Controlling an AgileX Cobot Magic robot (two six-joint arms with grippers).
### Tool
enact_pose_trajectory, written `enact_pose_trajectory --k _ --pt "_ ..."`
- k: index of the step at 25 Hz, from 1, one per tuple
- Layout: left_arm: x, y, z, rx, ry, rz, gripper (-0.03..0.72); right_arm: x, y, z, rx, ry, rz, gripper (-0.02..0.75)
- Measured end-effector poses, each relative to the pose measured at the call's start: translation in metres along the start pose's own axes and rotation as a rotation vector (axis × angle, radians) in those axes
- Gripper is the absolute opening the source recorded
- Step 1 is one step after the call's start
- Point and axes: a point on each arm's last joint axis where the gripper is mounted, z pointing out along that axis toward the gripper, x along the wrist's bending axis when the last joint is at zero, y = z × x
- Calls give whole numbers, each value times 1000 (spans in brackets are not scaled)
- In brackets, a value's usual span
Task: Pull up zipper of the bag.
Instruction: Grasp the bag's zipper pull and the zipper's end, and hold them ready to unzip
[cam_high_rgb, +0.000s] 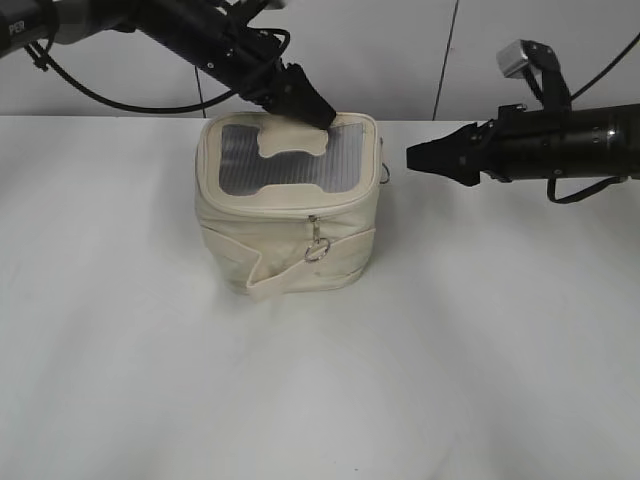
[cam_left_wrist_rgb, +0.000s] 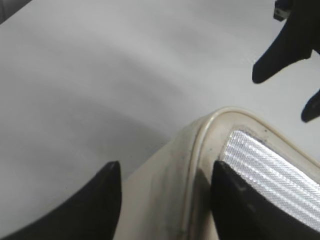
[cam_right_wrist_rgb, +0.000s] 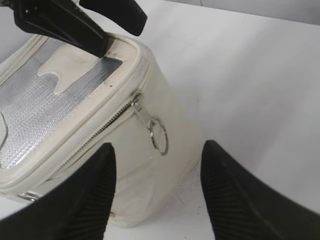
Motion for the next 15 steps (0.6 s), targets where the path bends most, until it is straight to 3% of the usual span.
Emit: enact_pose_trajectory --k 2,4,6,15 --pt "1 -1 0 11 8 -8 372 6 -2 10 22 6 -25 433" --pt "-1 -1 0 22 0 -9 190 9 -3 17 42 -14 -61 433" --pt "-2 -1 1 30 -6 -6 84 12 -4 22 62 -37 -99 433" --pt "-2 -1 1 27 -11 -8 52 16 -6 32 105 -93 -233 433"
